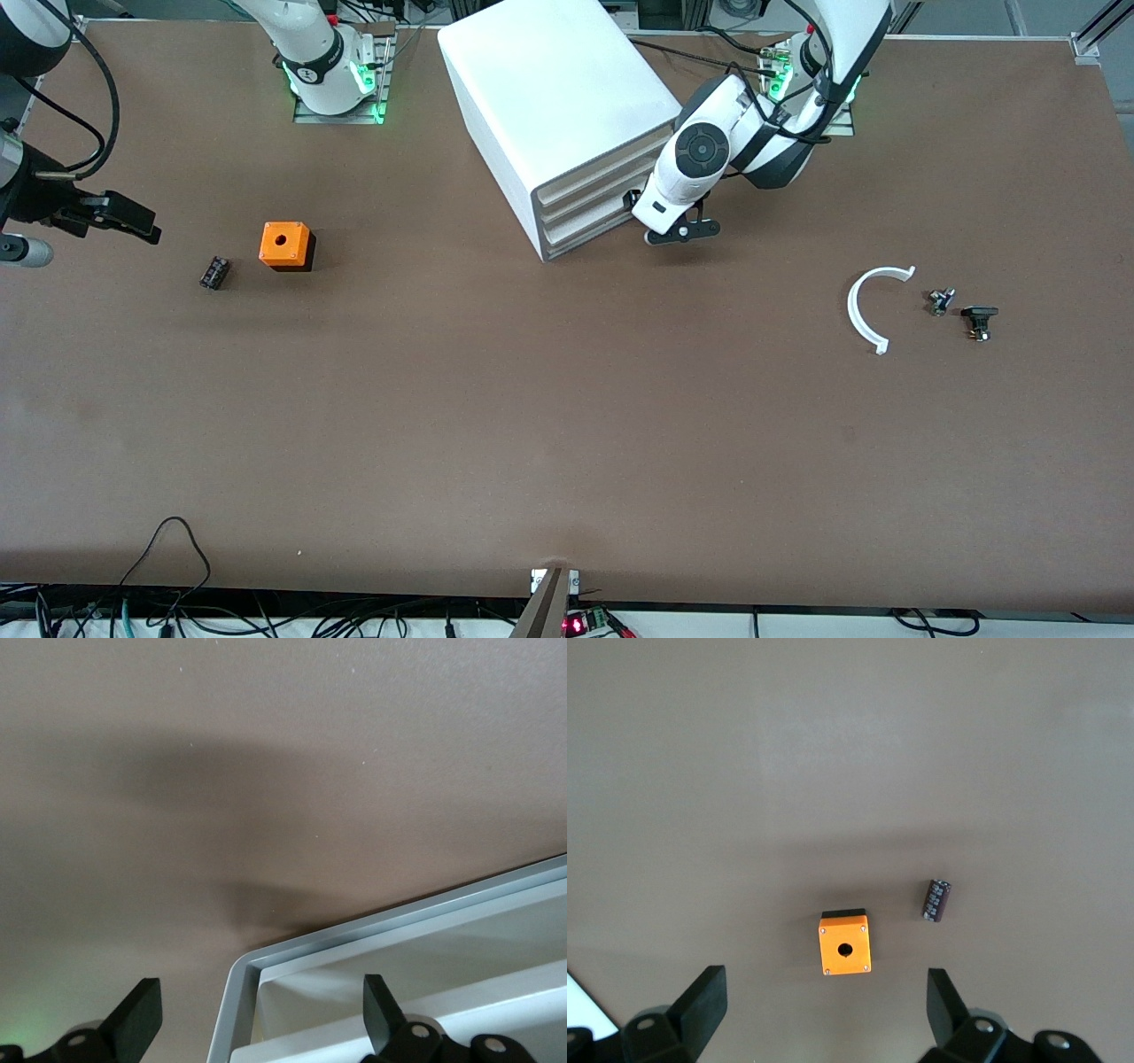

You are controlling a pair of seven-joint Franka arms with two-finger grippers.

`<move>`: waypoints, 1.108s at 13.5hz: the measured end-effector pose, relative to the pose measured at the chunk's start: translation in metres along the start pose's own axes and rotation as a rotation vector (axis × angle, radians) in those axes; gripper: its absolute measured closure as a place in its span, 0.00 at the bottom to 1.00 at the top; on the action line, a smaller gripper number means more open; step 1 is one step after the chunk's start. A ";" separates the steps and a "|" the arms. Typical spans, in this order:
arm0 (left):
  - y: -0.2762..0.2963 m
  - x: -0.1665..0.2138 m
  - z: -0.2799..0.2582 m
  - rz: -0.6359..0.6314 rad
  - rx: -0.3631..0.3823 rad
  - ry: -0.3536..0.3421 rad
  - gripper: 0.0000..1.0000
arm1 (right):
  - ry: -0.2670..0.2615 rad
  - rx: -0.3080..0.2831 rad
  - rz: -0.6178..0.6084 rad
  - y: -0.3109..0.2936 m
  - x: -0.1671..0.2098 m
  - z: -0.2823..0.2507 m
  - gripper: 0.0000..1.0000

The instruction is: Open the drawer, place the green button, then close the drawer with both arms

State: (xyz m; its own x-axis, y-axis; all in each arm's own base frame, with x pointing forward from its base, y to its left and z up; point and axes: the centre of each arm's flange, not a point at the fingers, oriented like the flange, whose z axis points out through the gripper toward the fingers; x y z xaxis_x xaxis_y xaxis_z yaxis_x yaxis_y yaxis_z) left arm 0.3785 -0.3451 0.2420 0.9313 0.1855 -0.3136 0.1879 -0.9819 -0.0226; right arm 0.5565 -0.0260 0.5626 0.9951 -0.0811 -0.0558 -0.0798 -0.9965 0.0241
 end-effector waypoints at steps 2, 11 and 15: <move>-0.009 0.019 -0.030 -0.040 -0.062 0.067 0.00 | -0.005 0.002 -0.001 0.001 -0.008 0.002 0.00; -0.181 0.138 -0.250 -0.076 -0.168 0.273 0.00 | -0.021 0.007 -0.006 0.002 -0.029 0.011 0.00; -0.290 0.118 -0.373 0.117 -0.107 0.244 0.00 | -0.002 -0.002 -0.009 0.002 -0.033 0.009 0.00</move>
State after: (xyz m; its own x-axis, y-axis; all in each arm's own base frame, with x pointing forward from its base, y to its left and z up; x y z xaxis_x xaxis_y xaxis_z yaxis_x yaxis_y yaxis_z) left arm 0.5507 -0.0241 0.5651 0.9936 0.0878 -0.0707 0.0949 -0.9900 0.1046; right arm 0.5234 -0.0257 0.5559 0.9957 -0.0717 -0.0583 -0.0704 -0.9972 0.0251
